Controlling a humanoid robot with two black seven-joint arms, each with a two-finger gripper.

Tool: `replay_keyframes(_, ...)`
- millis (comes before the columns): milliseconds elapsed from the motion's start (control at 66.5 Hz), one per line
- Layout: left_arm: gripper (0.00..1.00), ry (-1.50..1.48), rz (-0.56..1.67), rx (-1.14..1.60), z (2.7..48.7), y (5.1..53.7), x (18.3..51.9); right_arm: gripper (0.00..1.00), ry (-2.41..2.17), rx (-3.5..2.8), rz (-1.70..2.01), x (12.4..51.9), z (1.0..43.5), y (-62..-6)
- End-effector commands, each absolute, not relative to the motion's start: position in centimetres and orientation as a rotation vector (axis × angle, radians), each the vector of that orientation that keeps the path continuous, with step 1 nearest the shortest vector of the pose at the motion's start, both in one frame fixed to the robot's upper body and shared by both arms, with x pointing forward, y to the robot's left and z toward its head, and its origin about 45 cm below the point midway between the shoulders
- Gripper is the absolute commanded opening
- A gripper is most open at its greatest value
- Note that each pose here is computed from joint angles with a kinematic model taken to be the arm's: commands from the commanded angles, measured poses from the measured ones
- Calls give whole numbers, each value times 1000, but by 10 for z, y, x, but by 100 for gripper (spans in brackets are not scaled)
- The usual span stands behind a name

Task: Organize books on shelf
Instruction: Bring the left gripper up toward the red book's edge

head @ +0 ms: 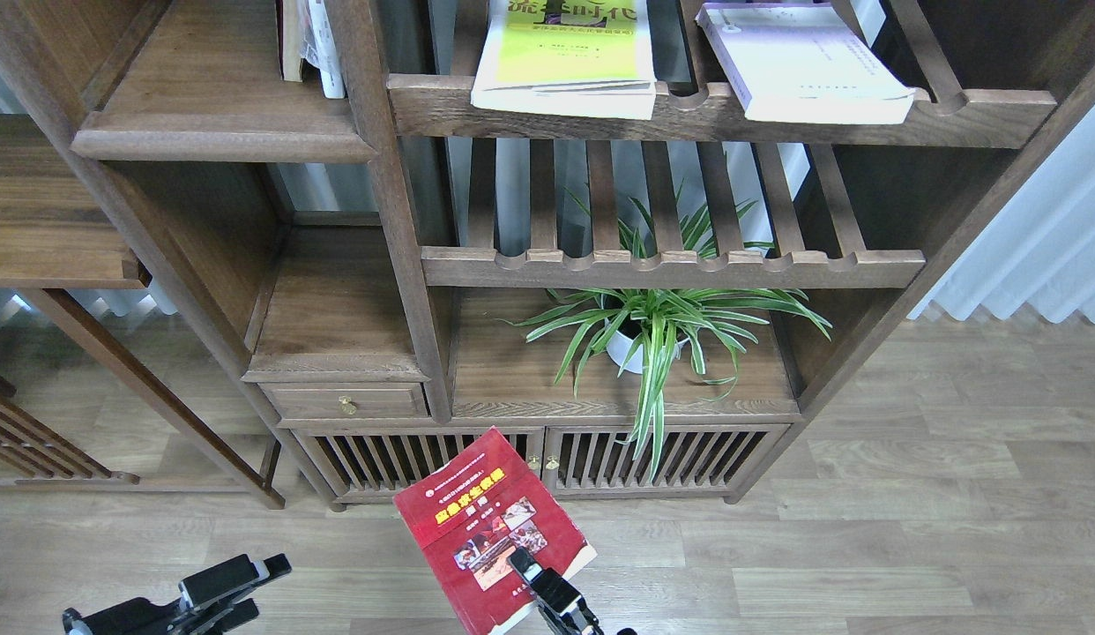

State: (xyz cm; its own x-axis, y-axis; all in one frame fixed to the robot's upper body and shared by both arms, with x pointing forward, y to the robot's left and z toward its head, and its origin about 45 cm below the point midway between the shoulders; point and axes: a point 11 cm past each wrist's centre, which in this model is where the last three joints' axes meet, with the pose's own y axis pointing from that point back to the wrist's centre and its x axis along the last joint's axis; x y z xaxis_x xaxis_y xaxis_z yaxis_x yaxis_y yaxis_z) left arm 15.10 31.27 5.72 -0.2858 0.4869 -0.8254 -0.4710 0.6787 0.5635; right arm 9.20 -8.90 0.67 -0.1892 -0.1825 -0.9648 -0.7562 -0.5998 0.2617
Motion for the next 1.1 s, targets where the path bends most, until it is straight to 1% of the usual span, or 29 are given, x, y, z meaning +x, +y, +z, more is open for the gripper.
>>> replay_keyframes(0,98,1595,942,-23,55,311,166,3,1090,-1645,1852,87,6,-89)
replay_keyframes(60,100,1561,971,-60,55,316,183,3,1093,-1644,1854,86,5,-89)
replay_keyframes(120,100,1503,1034,-92,63,338,200,3,1093,-1641,1853,86,6,-89)
replay_keyframes(180,100,1466,1061,-107,70,351,209,3,1093,-1641,1853,86,6,-89)
replay_keyframes(256,100,1406,1079,-57,78,365,214,3,1093,-1643,1853,86,6,-89)
replay_keyframes(271,97,1370,1069,-62,84,363,224,3,1090,-1645,1852,86,6,-89)
replay_keyframes(346,94,1337,1058,-50,87,362,234,3,1087,-1646,1850,87,7,-88)
replay_keyframes(436,94,1303,1050,1,88,364,233,3,1088,-1644,1850,86,7,-89)
replay_keyframes(466,95,1291,1047,17,88,365,233,3,1089,-1643,1848,87,7,-89)
replay_keyframes(511,100,1265,1043,67,88,370,231,3,1089,-1644,1849,87,7,-89)
replay_keyframes(676,100,1231,1065,67,101,383,236,3,1092,-1633,1860,82,6,-90)
replay_keyframes(992,99,1165,1027,32,116,370,260,2,1087,-1619,1826,92,12,-92)
replay_keyframes(1082,100,1132,997,-86,141,360,277,2,1083,-1608,1802,99,16,-93)
